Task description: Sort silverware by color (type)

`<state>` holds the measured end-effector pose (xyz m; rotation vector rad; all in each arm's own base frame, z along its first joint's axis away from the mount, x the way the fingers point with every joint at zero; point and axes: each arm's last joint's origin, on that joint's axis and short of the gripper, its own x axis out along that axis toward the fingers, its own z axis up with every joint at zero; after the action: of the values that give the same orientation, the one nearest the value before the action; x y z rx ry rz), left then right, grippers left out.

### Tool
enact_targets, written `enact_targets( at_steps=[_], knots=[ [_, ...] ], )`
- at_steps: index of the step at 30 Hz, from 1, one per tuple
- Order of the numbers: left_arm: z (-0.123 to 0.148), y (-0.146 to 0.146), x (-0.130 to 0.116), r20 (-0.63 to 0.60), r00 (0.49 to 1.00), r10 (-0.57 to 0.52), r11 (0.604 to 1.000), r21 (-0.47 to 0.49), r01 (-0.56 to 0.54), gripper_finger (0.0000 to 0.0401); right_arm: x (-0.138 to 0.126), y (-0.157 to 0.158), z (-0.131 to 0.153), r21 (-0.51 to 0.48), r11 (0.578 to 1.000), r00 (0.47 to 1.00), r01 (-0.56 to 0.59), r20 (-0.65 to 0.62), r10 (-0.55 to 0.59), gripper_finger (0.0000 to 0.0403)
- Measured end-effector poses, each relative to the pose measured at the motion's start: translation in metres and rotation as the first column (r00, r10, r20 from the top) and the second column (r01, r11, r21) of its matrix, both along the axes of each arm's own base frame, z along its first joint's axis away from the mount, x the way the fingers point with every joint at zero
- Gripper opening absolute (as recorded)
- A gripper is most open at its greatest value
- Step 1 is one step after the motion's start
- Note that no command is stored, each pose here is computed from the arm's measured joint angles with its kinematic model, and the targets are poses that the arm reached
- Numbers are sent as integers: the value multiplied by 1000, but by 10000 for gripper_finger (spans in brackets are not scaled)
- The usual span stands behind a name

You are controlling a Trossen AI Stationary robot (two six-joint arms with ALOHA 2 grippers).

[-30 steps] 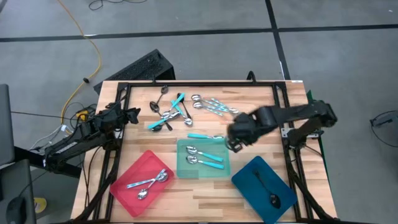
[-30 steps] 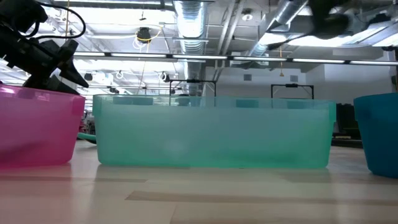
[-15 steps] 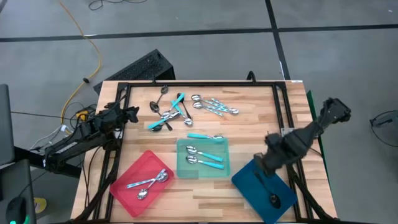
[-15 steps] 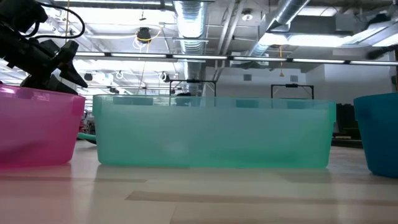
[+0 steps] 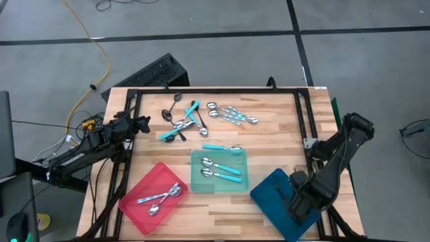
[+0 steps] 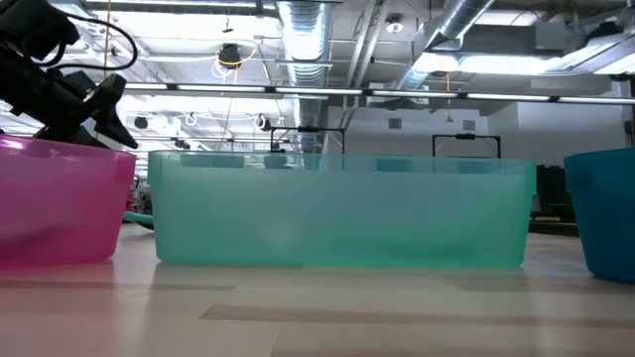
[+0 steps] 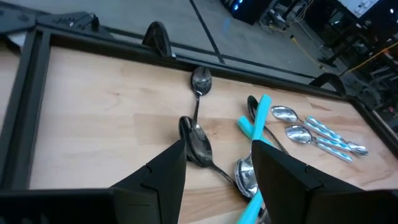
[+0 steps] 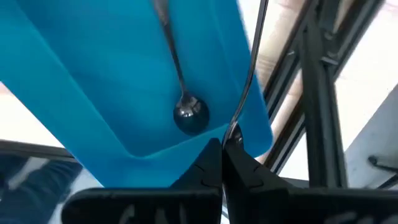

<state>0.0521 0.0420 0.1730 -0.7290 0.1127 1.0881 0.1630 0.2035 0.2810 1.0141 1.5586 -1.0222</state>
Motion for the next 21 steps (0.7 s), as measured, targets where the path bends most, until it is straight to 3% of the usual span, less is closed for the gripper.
enact_targets(
  at_steps=[13, 21],
  knots=[
    [-4, 0, 1, -9, 1000, -13, 1000, -13, 13, 167, 33, 35, -57, 38, 963, 963, -268, -9, 268, 18],
    [-4, 0, 1, -15, 1000, -14, 1000, -14, 14, 167, 45, 48, -80, 40, 945, 945, -325, 41, 323, 18]
  ],
)
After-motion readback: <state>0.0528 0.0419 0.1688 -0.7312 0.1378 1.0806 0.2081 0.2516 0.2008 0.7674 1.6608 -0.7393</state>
